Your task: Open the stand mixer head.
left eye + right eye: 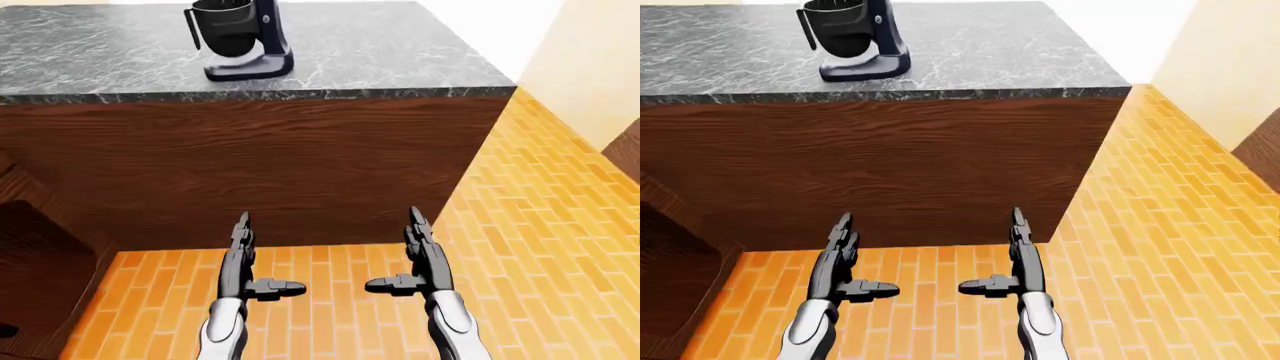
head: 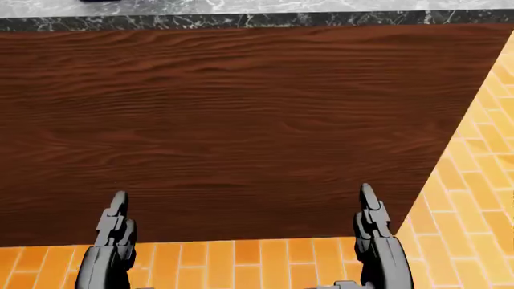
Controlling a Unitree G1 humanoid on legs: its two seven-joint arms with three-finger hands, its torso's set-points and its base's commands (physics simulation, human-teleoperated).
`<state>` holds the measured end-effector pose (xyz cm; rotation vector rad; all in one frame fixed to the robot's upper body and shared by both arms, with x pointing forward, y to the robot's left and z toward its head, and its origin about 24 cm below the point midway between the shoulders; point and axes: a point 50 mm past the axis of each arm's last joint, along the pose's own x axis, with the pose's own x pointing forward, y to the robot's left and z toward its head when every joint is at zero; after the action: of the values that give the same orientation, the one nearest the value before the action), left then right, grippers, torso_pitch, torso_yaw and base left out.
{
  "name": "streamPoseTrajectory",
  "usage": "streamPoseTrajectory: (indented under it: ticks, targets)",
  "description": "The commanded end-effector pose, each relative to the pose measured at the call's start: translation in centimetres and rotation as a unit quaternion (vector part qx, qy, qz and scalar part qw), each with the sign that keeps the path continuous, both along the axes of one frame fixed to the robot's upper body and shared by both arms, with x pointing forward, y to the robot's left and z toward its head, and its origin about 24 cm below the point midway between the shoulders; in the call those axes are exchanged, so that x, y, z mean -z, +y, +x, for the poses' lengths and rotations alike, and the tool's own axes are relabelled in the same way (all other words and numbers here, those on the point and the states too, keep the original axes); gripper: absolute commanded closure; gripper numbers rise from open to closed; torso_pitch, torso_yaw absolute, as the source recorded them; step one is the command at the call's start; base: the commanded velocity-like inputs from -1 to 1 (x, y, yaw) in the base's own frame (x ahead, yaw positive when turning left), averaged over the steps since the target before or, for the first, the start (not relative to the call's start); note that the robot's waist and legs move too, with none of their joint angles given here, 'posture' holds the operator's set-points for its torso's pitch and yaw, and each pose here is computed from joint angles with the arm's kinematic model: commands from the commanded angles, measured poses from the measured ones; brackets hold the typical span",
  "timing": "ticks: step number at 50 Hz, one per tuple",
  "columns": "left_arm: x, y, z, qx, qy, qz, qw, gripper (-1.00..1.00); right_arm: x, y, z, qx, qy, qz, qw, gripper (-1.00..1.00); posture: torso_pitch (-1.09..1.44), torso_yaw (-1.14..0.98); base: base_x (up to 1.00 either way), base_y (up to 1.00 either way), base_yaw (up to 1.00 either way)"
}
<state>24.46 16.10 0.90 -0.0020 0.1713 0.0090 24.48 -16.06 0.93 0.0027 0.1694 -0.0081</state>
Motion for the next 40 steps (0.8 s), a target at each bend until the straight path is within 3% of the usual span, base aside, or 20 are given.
streamPoseTrajectory:
  ticks: [1,9,13,15,17,18,20,22,25,26,27,28,30,33,37,40]
  targets:
    - [-2.4,-0.1,1.0,0.006,-0.079,0.01,0.9968,-1.0,-2.6,0.4,1.0,-0.016,-0.072,-0.012,0.9972,-1.0,0.0,0.0,0.0,0.0,0.0]
    - [-2.2,-0.1,1.0,0.007,-0.082,0.012,0.9965,-1.0,-3.6,0.6,1.0,-0.023,-0.098,0.001,0.9949,-1.0,0.0,0.0,0.0,0.0,0.0]
    - [-2.2,0.0,1.0,0.004,-0.088,0.01,0.996,-1.0,-4.4,0.8,1.0,-0.036,-0.135,-0.006,0.9902,-1.0,0.0,0.0,0.0,0.0,0.0]
    - [-2.4,0.0,1.0,0.004,-0.109,0.005,0.994,-1.0,-5.0,0.8,1.0,-0.039,-0.167,-0.013,0.9851,-1.0,0.0,0.0,0.0,0.0,0.0]
    - [-3.5,-0.1,0.9,0.003,-0.15,-0.023,0.9884,-1.0,-6.3,0.8,0.8,-0.048,-0.22,-0.026,0.974,-1.0,0.0,0.0,0.0,0.0,0.0]
    - [-4.2,0.0,0.9,0.0,-0.169,-0.042,0.9847,-1.0,-7.3,0.6,0.7,-0.034,-0.238,0.028,0.9702,-1.0,0.0,0.0,0.0,0.0,0.0]
    - [-5.7,0.0,0.6,0.003,-0.224,-0.06,0.9728,-1.0,-8.7,0.9,0.3,-0.06,-0.28,0.009,0.9581,-1.0,0.0,0.0,0.0,0.0,0.0]
    - [-6.6,0.0,0.4,0.001,-0.242,-0.084,0.9666,-1.0,-10.0,0.9,0.0,-0.061,-0.304,0.017,0.9506,-1.0,0.0,0.0,0.0,0.0,0.0]
    - [-8.4,0.0,-0.3,0.004,-0.283,-0.112,0.9526,-1.0,-12.3,1.6,-1.2,-0.09,-0.372,0.017,0.9235,-1.0,0.0,0.0,0.0,0.0,0.0]
    - [-8.9,0.0,-0.5,0.006,-0.292,-0.118,0.9491,-1.0,-12.6,1.7,-1.5,-0.093,-0.375,0.02,0.9221,-1.0,0.0,0.0,0.0,0.0,0.0]
    - [-9.5,0.0,-0.7,0.007,-0.303,-0.125,0.9446,-1.0,-13.3,1.9,-1.9,-0.103,-0.399,0.017,0.911,-1.0,0.0,0.0,0.0,0.0,0.0]
    - [-9.8,0.0,-0.8,0.006,-0.305,-0.129,0.9436,-1.0,-13.6,2.0,-2.0,-0.109,-0.403,0.015,0.9085,-1.0,0.0,0.0,0.0,0.0,0.0]
    - [-11.9,0.1,-1.1,0.002,-0.331,-0.154,0.9308,-1.0,-15.5,2.6,-2.7,-0.13,-0.429,-0.004,0.8939,-1.0,0.0,0.0,0.0,0.0,0.0]
    - [-14.1,0.2,-1.2,0.002,-0.346,-0.181,0.9208,-1.0,-17.9,2.8,-2.8,-0.126,-0.443,0.015,0.8873,-1.0,0.0,0.0,0.0,0.0,0.0]
    - [-17.4,0.4,-2.0,0.009,-0.372,-0.218,0.9022,-1.0,-20.8,3.2,-3.2,-0.129,-0.469,0.028,0.8731,-1.0,0.0,0.0,0.0,0.0,0.0]
    - [-19.6,0.2,-2.6,0.016,-0.395,-0.228,0.8899,-1.0,-22.6,3.5,-3.7,-0.129,-0.487,0.04,0.863,-1.0,0.0,0.0,0.0,0.0,0.0]
